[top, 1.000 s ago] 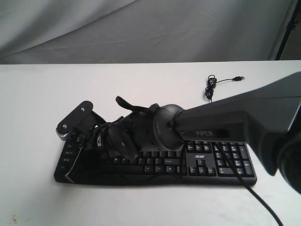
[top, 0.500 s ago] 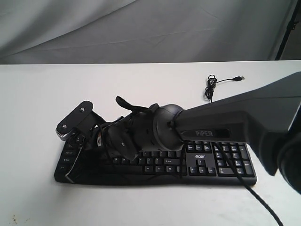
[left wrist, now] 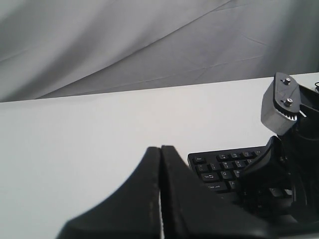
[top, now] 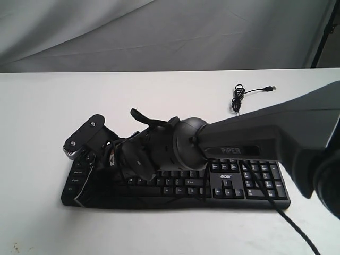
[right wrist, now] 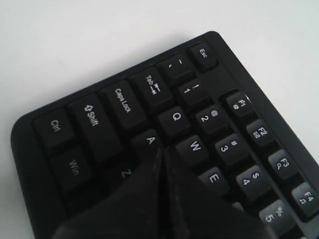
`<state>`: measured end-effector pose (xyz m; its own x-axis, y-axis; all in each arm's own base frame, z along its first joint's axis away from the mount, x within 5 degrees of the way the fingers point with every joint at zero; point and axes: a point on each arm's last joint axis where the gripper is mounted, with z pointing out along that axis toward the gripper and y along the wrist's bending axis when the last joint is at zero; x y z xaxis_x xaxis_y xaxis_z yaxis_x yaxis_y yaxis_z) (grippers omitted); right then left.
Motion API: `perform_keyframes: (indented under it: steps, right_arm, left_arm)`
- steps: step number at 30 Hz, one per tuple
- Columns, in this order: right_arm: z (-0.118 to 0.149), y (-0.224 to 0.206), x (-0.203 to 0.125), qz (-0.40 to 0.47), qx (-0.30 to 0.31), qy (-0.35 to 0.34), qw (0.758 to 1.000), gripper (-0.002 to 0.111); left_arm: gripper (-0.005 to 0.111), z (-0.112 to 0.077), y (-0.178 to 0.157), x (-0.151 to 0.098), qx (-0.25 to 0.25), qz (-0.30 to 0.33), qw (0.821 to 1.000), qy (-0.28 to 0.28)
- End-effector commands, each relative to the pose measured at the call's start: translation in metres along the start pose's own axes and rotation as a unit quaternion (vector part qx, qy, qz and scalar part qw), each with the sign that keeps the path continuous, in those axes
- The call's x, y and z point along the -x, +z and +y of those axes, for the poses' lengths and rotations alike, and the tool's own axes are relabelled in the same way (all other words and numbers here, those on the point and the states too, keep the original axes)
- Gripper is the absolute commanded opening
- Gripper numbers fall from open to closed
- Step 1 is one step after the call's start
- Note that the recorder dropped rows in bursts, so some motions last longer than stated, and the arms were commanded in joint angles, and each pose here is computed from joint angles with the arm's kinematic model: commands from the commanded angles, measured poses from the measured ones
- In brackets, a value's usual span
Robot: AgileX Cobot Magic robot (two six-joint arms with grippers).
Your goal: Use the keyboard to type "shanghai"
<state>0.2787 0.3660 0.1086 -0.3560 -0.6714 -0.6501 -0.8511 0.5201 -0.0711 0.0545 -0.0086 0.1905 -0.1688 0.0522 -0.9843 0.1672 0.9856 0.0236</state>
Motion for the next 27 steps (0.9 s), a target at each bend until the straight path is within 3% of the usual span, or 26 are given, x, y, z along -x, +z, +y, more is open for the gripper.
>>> perform_keyframes:
  steps: [1,9,17,27]
  right_arm:
    - [-0.001,0.000,0.003,-0.007,-0.003,-0.011,1.000,0.000]
    - [-0.007,-0.024,0.014,-0.041,-0.015,-0.028,0.999,0.000]
    - [-0.029,-0.059,-0.006,-0.022,-0.032,0.007,0.999,0.000]
    - [-0.031,-0.056,-0.020,0.005,-0.028,0.022,0.999,0.000]
  left_arm:
    - [0.000,0.000,0.000,-0.001,-0.002,-0.001,1.000,-0.001]
    - [0.000,0.000,0.000,-0.001,-0.002,-0.001,1.000,-0.001]
    - [0.000,0.000,0.000,-0.001,-0.002,-0.001,1.000,-0.001]
    - [0.000,0.000,0.000,-0.001,-0.002,-0.001,1.000,-0.001]
